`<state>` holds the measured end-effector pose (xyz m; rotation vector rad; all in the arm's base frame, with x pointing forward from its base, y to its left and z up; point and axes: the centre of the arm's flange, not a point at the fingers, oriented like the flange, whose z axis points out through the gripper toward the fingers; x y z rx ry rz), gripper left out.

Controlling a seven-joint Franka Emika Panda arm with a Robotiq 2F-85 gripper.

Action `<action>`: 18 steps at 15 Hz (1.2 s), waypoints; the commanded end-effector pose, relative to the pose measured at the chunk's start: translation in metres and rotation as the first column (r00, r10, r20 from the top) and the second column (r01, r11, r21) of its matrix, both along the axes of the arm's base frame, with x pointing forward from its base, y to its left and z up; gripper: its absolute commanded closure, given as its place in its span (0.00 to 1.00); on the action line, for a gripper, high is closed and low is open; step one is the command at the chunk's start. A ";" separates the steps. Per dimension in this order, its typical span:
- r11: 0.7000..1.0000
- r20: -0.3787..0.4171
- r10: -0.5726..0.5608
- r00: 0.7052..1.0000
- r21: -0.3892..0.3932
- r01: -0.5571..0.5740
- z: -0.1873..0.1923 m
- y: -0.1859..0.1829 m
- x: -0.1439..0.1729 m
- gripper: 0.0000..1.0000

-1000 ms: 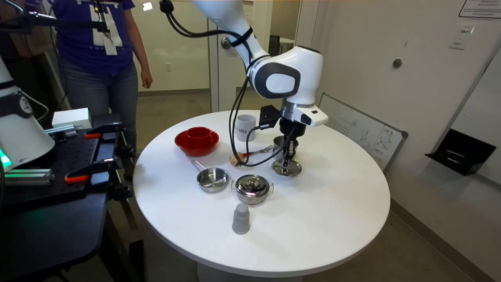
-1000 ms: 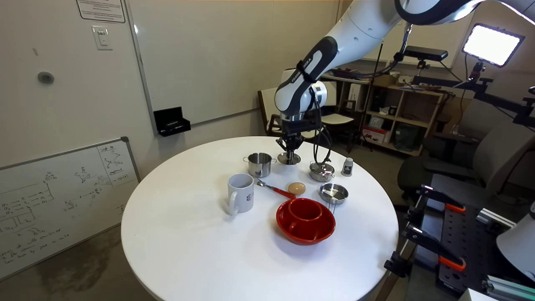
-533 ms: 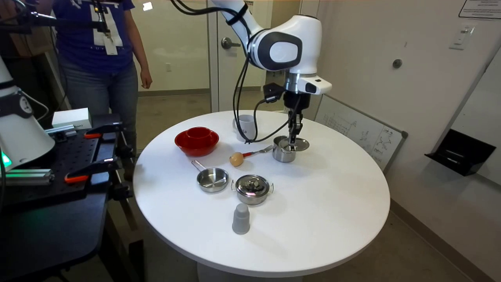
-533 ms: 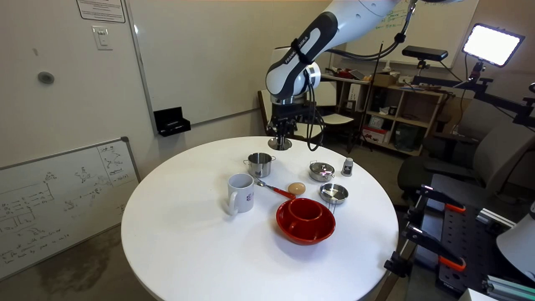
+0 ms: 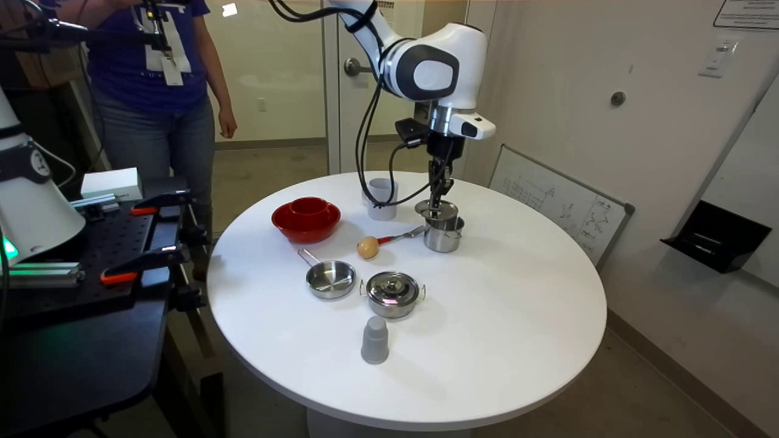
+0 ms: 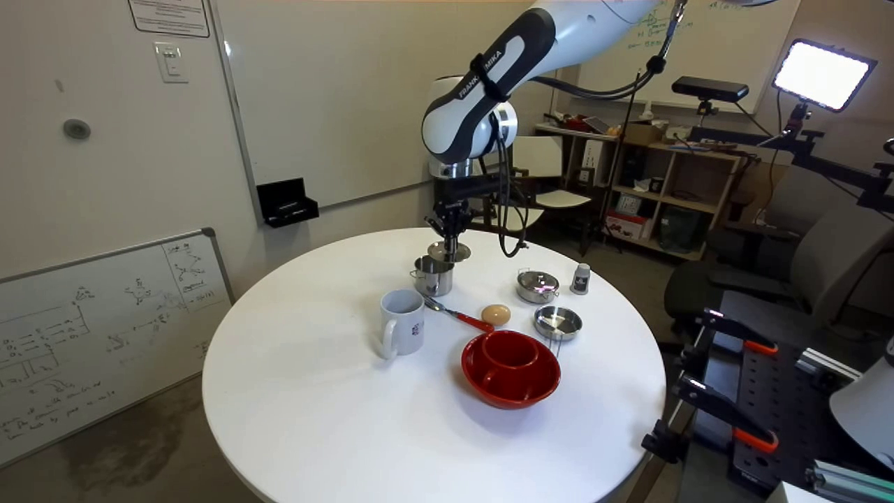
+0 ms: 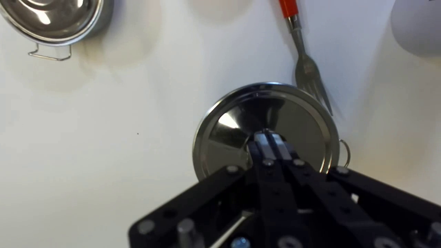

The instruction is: Put the lid on the table on top of the silver pot next to the white mug

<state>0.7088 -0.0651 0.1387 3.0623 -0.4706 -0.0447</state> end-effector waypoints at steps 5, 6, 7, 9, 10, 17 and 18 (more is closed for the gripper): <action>0.996 -0.038 0.091 0.995 0.024 -0.090 -0.027 -0.003 0.029 1.00; 0.995 -0.040 0.097 0.995 0.025 -0.096 -0.029 -0.005 0.031 1.00; 0.994 -0.043 0.103 0.994 0.027 -0.101 -0.032 -0.007 0.033 1.00; 0.993 -0.045 0.112 0.993 0.030 -0.111 -0.036 -0.009 0.038 1.00; 0.993 -0.046 0.115 0.992 0.032 -0.114 -0.036 -0.010 0.040 1.00; 0.990 -0.061 0.138 0.989 0.036 -0.136 -0.041 -0.013 0.052 1.00; 0.990 -0.063 0.141 0.988 0.037 -0.138 -0.042 -0.013 0.053 1.00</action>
